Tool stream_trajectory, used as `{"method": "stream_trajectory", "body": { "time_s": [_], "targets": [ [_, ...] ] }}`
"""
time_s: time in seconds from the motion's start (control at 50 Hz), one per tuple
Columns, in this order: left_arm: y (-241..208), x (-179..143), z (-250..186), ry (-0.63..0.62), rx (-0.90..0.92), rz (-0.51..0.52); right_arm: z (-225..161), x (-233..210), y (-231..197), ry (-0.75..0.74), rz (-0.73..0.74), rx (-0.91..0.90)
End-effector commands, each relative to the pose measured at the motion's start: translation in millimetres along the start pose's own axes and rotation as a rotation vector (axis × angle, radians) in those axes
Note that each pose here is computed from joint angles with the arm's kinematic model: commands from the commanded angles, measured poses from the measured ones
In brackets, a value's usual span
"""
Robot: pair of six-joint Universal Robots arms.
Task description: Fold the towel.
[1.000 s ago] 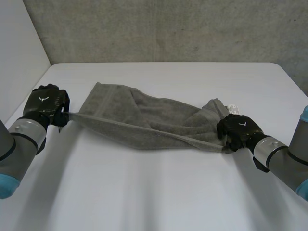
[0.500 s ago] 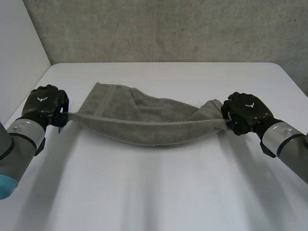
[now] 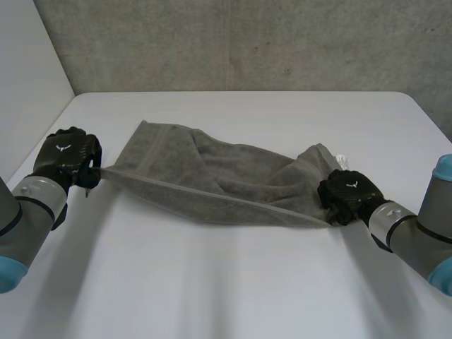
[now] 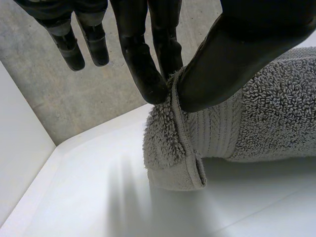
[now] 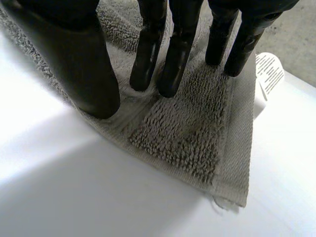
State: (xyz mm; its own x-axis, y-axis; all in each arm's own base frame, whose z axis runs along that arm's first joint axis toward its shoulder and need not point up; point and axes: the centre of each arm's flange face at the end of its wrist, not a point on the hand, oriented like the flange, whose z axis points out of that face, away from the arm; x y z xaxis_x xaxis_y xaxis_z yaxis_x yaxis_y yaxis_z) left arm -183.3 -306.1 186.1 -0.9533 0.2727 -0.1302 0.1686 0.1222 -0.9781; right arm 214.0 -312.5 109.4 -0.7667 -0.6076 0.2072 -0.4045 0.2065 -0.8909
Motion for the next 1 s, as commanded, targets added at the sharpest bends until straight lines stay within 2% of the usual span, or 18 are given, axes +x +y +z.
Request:
{"method": "stream_trajectory", "body": {
  "time_s": [0.02, 0.4, 0.62, 0.8, 1.0],
  "targets": [
    [1, 0, -1, 0.000, -0.004, -0.001, -6, -3, 6, -0.008, 0.017, -0.025],
    [1, 2, -2, 0.004, -0.002, -0.001, -32, -11, -12, -0.013, 0.013, 0.011],
    [-1, 1, -2, 0.002, 0.002, -0.001, -41, -35, -30, -0.072, 0.089, 0.063],
    [-7, -1, -1, -0.003, 0.018, -0.031, -34, -62, -24, -0.158, 0.100, 0.045],
    [-9, -6, 1, -0.012, 0.007, -0.085, -19, -70, -8, -0.179, 0.106, 0.005]
  ]
}}
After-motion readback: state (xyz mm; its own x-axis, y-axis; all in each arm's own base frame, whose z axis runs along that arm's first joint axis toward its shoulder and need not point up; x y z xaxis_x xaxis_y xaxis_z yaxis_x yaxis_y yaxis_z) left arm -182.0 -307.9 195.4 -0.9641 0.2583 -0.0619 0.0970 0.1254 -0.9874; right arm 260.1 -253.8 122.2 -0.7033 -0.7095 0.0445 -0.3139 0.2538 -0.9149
